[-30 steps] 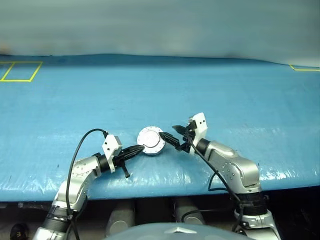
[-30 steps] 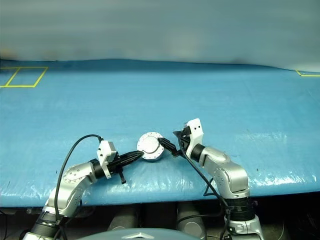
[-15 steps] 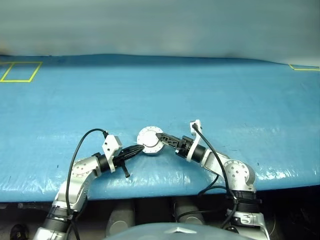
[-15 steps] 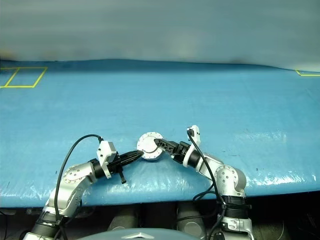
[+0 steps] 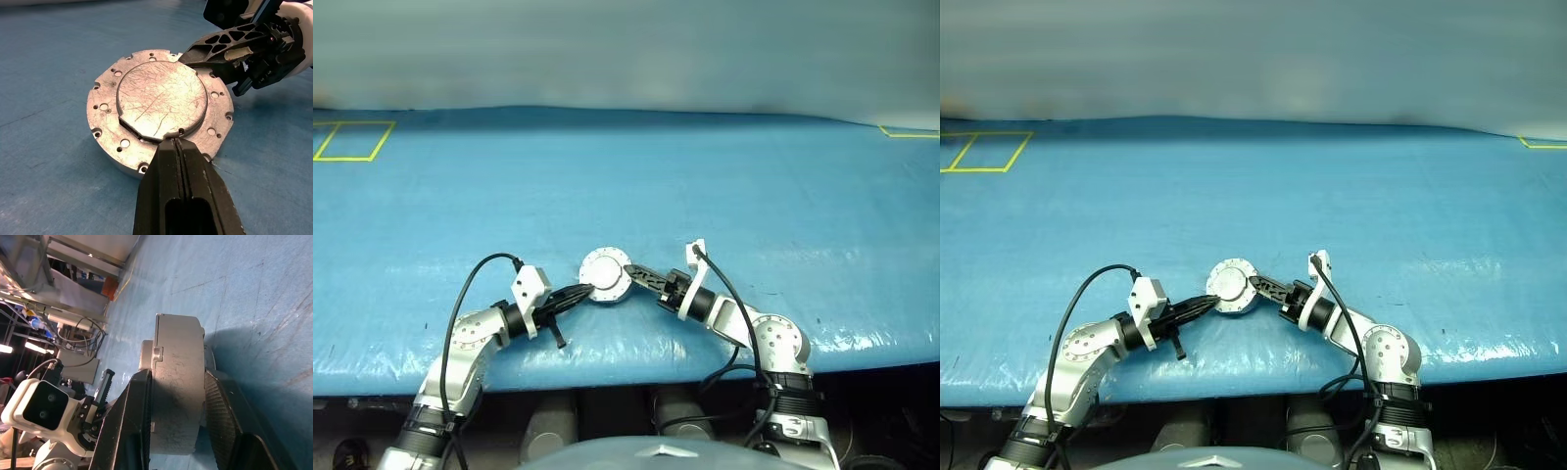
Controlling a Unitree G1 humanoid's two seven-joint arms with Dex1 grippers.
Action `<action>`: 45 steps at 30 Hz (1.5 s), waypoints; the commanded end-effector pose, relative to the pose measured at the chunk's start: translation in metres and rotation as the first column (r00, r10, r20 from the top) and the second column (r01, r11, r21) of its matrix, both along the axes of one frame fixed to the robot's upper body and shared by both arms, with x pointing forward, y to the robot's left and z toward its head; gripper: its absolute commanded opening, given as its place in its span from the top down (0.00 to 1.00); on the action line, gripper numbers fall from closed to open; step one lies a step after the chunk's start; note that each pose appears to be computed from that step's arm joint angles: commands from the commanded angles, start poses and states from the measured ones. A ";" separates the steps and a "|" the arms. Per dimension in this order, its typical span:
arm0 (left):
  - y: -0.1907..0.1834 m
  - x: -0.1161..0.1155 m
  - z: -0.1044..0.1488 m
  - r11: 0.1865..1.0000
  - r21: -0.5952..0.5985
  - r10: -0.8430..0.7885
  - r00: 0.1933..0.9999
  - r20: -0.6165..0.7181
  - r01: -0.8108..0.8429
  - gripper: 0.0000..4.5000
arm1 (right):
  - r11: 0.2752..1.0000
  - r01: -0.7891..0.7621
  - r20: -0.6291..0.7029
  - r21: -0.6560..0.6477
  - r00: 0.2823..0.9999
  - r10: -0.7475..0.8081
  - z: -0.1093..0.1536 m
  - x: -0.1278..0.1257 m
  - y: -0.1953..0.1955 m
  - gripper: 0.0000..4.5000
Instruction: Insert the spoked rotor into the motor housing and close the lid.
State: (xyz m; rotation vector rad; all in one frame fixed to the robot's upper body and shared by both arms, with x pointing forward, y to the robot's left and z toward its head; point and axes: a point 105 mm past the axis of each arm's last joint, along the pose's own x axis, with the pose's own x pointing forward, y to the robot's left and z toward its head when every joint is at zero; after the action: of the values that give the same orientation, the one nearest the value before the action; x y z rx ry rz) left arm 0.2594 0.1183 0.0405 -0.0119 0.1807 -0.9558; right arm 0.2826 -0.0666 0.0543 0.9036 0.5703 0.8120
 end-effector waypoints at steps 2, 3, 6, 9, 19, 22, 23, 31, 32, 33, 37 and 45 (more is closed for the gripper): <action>0.007 0.014 0.009 0.972 -0.163 0.149 0.982 -0.118 -0.167 1.00 | 1.000 0.017 0.018 -0.009 1.000 -0.017 0.004 0.003 0.000 0.74; 0.007 0.017 0.018 0.956 -0.226 0.160 0.979 -0.127 -0.186 1.00 | 0.999 0.031 0.019 0.016 0.999 -0.031 0.008 0.005 0.000 0.74; 0.011 0.020 0.034 0.916 -0.337 0.185 0.974 -0.131 -0.219 1.00 | 0.993 0.067 0.015 0.096 0.998 -0.069 0.018 0.010 -0.002 0.74; 0.019 0.023 0.043 0.846 -0.453 0.237 0.960 -0.150 -0.280 0.91 | 0.978 0.113 0.018 0.176 0.993 -0.118 0.031 0.017 -0.005 0.74; 0.023 0.018 0.052 0.629 -0.692 0.202 0.934 -0.295 -0.355 0.19 | 0.898 0.146 0.080 0.416 0.977 -0.196 0.086 0.029 -0.010 0.74; 0.018 0.016 0.055 0.552 -0.751 0.142 0.928 -0.344 -0.362 0.00 | 0.891 0.113 0.107 0.439 0.978 -0.177 0.097 0.027 -0.007 0.74; 0.017 0.016 0.056 0.534 -0.765 0.121 0.928 -0.353 -0.360 0.00 | 0.892 0.106 0.111 0.438 0.979 -0.171 0.098 0.026 -0.006 0.74; -0.003 0.007 0.075 0.408 -0.870 -0.124 0.928 -0.352 -0.276 0.00 | 0.906 0.004 0.135 0.424 0.989 -0.067 0.102 0.011 0.013 0.74; -0.004 0.008 0.076 0.402 -0.873 -0.135 0.926 -0.353 -0.274 0.00 | 0.907 -0.002 0.133 0.421 0.989 -0.060 0.101 0.010 0.015 0.74; -0.007 0.008 0.076 0.403 -0.874 -0.145 0.924 -0.354 -0.272 0.00 | 0.907 -0.011 0.134 0.420 0.990 -0.050 0.101 0.008 0.017 0.74; -0.013 0.008 0.083 0.389 -0.891 -0.177 0.930 -0.323 -0.236 0.00 | 0.917 -0.059 0.147 0.395 0.989 0.001 0.099 0.001 0.027 0.74; -0.026 0.013 0.076 0.456 -0.858 -0.140 0.933 -0.331 -0.236 0.00 | 0.920 -0.113 0.157 0.376 0.986 0.057 0.095 -0.008 0.036 0.74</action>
State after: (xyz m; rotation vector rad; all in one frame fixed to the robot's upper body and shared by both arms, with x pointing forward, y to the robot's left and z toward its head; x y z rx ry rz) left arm 0.2729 0.0966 0.1056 -1.2462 0.0269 -0.8523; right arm 0.2812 -0.0330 0.1225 1.1690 0.4254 0.9748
